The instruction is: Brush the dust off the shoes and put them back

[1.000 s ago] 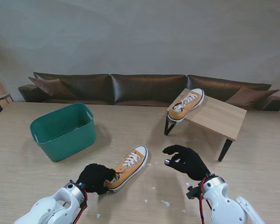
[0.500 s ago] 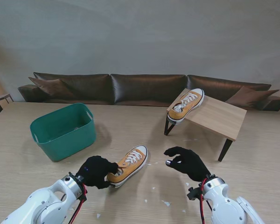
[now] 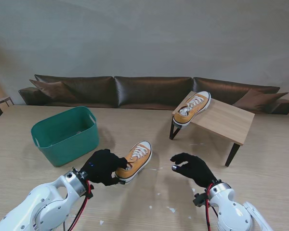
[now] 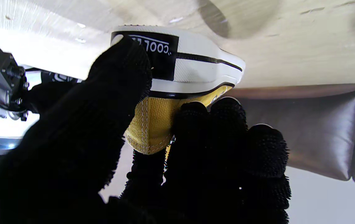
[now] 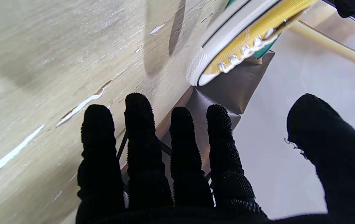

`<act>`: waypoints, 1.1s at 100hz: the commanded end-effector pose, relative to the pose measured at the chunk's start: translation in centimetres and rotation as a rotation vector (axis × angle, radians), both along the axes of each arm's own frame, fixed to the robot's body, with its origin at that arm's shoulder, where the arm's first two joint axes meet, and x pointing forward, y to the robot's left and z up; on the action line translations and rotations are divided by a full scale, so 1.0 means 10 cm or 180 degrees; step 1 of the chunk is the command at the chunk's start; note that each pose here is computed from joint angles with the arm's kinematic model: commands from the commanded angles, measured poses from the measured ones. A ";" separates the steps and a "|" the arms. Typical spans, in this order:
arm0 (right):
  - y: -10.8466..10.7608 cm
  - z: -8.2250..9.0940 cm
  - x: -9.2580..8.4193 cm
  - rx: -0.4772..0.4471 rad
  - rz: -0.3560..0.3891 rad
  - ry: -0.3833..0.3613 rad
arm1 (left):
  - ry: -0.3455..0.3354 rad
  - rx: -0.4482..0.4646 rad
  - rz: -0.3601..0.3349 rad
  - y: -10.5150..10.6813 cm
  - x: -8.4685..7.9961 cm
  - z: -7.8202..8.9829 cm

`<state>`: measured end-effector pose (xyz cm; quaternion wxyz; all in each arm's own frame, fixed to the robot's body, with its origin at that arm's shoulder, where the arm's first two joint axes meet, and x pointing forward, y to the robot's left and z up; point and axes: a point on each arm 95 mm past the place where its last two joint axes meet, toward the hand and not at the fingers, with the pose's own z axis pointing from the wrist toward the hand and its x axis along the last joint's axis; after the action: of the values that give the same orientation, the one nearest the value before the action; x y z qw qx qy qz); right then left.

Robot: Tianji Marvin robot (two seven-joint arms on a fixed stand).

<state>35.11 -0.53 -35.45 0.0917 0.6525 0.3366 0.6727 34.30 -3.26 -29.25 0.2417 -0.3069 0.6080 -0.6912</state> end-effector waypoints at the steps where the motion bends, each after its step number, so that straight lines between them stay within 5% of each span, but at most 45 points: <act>1: 0.07 -0.03 -0.04 0.0036 0.0052 0.0092 | -0.0130 -0.0093 -0.0070 -0.08 0.02 0.19; 50: 0.39 0.01 -0.19 0.0701 -0.0228 0.0815 | -0.0495 -0.0460 -0.0407 -0.33 0.03 0.63; 110: 0.81 0.32 -0.07 0.1926 -0.0803 0.1388 | -0.0503 -0.0643 -0.0616 -0.54 -0.01 0.65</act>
<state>34.39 6.48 -33.09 -0.0799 0.8191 0.0476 0.5661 34.01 -8.25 -23.18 0.1918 -0.2155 0.5432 -0.7885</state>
